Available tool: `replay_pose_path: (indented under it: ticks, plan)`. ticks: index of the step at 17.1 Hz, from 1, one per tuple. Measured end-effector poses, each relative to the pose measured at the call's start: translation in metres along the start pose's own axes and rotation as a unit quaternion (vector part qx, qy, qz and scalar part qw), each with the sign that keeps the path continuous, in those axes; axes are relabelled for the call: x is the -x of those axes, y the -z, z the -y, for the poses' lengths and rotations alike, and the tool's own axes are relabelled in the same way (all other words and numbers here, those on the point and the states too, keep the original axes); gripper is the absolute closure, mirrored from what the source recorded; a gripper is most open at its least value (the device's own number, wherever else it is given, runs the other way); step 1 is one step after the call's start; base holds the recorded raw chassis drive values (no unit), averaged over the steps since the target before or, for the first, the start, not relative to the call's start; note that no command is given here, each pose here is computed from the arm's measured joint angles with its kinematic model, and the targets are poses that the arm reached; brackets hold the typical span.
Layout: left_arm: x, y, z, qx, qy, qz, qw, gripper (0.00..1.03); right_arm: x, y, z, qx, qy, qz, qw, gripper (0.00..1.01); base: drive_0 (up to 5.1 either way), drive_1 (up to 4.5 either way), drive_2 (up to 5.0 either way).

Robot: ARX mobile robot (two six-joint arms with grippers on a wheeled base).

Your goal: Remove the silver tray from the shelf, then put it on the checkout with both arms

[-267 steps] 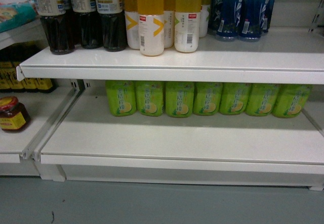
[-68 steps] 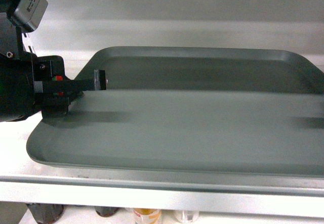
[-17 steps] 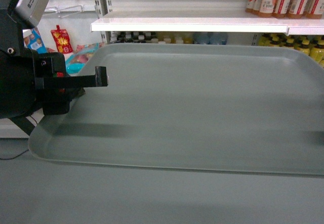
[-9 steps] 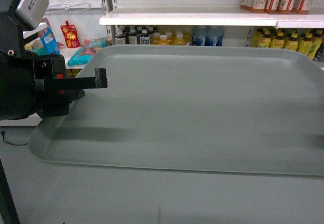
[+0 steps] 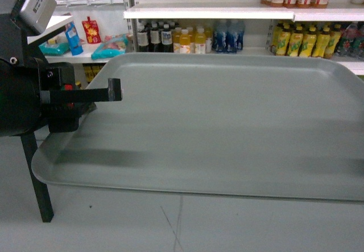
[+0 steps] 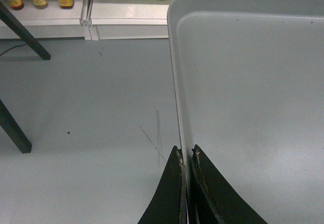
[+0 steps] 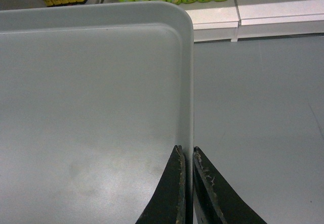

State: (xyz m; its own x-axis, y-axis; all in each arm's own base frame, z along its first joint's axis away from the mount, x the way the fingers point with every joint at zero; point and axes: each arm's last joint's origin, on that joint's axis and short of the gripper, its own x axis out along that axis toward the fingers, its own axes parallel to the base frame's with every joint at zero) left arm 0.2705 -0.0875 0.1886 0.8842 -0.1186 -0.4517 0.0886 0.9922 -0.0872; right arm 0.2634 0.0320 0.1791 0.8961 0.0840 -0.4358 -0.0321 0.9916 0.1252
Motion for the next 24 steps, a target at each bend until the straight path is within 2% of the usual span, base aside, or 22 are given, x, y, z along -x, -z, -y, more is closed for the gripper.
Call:
replay_pose_path:
  ticks: [13, 24]
  plan:
    - [-0.0001, 0.0001, -0.0001, 0.0, 0.0, -0.001, 1.0, 1.0, 0.0001, 0.0, 0.0, 0.0, 0.0, -0.001, 1.0, 0.99, 0.0, -4.04, 4.1]
    - [0.0004, -0.001, 0.0, 0.001, 0.0, 0.003, 1.0, 1.0, 0.001, -0.0017, -0.0001, 0.0, -0.001, 0.006, 1.0, 0.99, 0.0, 0.0, 0.0]
